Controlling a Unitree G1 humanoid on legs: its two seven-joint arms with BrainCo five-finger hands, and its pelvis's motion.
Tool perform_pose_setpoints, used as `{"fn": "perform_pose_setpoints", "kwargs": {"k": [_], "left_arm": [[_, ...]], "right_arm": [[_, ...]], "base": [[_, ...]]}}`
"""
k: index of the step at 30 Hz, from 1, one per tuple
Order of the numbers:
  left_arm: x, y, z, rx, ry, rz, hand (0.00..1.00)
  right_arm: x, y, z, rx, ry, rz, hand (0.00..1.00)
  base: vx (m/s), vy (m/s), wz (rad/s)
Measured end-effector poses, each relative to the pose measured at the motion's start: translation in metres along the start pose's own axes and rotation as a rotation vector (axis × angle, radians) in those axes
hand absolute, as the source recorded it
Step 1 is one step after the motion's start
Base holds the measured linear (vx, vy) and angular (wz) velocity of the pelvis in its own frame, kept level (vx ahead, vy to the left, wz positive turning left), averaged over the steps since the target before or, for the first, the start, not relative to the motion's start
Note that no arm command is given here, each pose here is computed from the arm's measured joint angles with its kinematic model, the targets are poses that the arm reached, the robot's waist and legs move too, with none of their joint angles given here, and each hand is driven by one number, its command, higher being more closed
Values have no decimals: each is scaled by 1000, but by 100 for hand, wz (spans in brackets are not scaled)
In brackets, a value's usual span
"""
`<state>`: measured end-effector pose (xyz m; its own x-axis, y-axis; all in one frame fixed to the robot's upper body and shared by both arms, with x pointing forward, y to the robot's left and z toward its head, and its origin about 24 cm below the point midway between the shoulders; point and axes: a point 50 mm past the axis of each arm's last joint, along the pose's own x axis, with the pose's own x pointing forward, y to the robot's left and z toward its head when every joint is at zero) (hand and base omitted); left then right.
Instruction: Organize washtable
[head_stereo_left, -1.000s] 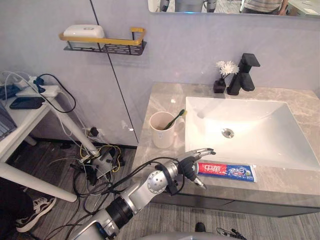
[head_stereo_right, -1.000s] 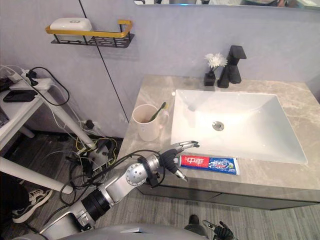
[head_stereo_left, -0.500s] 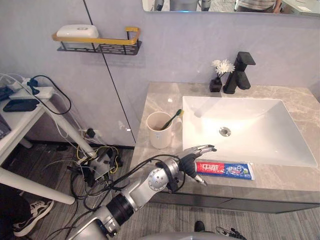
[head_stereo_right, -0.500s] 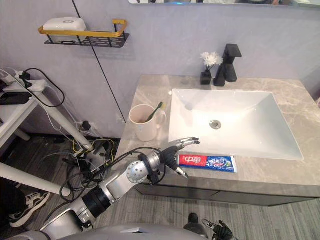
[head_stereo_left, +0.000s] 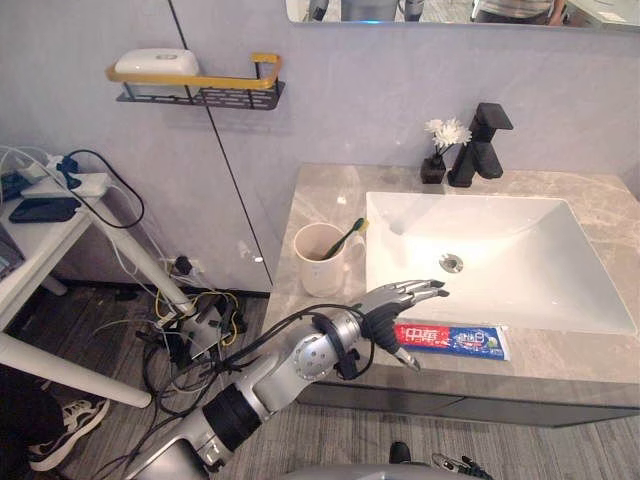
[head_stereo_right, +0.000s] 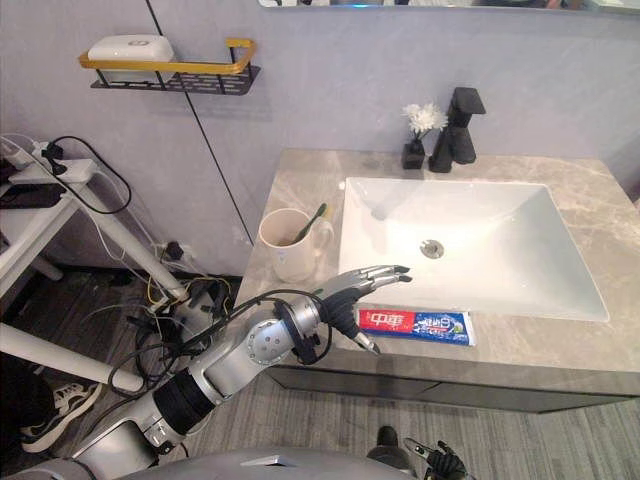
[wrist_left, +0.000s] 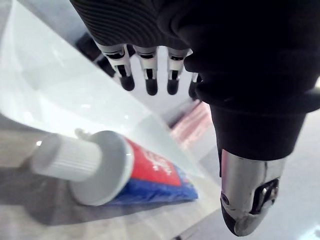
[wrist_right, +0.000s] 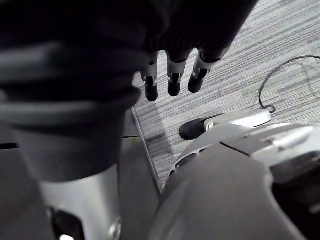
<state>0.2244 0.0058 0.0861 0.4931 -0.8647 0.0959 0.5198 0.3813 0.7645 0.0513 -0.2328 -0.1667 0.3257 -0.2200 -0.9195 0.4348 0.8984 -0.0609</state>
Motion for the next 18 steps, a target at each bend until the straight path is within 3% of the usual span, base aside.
{"fn": "perform_pose_setpoints", "kwargs": {"k": [12,18], "left_arm": [[9,-2,38,46,-178,-77,0],[17,-10,48,88,-224,-188,0]], "right_arm": [[-1,-1,-4,11,9,7,0],[-1,-4,-6,14,24,7,0]], "base": [[-13,-1,-1],[-5,-1,0]]}}
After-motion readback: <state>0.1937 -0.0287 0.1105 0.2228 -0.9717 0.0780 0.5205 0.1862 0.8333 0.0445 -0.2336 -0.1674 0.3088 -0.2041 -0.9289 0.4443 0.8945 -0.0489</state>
